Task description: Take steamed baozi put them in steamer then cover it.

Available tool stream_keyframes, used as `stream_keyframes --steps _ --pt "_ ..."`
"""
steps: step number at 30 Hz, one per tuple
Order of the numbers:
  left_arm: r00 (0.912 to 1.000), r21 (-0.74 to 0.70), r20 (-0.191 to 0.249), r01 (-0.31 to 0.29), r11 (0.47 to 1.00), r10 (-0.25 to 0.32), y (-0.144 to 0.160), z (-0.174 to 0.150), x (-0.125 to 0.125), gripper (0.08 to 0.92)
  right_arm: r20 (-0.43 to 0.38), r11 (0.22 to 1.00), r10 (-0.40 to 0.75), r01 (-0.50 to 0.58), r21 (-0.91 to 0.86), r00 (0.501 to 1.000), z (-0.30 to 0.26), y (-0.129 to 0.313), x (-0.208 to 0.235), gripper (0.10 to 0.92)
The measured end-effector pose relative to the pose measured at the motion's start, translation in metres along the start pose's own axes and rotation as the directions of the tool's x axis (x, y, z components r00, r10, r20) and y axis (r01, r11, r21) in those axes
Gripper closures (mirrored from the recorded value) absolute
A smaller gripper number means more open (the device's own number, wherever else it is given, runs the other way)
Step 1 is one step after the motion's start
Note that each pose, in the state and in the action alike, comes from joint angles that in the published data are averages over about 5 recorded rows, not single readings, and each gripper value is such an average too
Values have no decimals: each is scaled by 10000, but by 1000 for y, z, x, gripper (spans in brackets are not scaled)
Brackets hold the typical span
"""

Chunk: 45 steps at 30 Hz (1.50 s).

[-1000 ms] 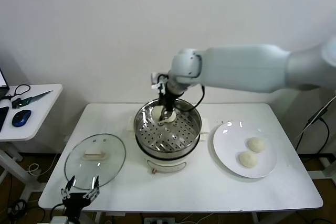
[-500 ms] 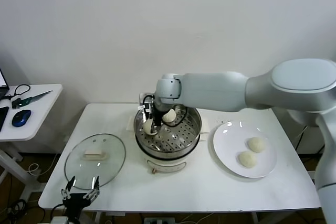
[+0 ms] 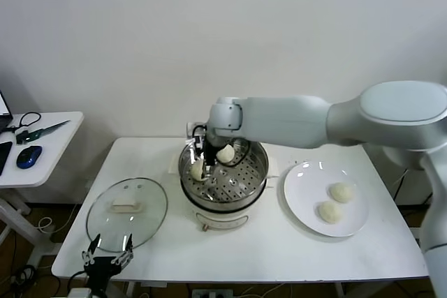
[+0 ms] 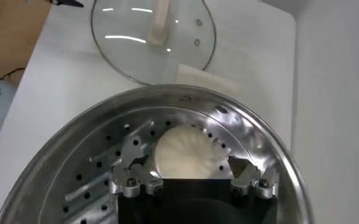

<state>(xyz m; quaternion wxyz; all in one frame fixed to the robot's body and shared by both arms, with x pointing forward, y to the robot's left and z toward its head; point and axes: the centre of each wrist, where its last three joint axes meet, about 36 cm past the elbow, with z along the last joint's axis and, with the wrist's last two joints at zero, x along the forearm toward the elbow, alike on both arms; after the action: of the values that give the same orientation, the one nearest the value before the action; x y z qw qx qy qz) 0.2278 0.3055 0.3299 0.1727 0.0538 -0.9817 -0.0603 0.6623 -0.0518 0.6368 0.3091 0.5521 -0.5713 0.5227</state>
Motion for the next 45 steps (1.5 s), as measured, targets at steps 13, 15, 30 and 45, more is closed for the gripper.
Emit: stream_keyframes --steps 13,15,30,45 --pt "10000 112 -45 7 9999 -6 -4 0 0 177 -1312 9964 -470 372 -763 9902 191 41 108 200" --pt "10000 118 -76 9 9999 -9 -4 0 1 177 -1437 9942 -583 444 -979 9879 216 58 107 200" --pt "9998 144 -216 56 9999 -53 -6 1 5 177 -2265 9802 -906 467 -1923 9698 311 151 35 200" --pt "9995 118 -308 -29 9999 32 -9 4 6 177 -2649 9694 -1032 373 -2427 9587 332 177 -17 200"
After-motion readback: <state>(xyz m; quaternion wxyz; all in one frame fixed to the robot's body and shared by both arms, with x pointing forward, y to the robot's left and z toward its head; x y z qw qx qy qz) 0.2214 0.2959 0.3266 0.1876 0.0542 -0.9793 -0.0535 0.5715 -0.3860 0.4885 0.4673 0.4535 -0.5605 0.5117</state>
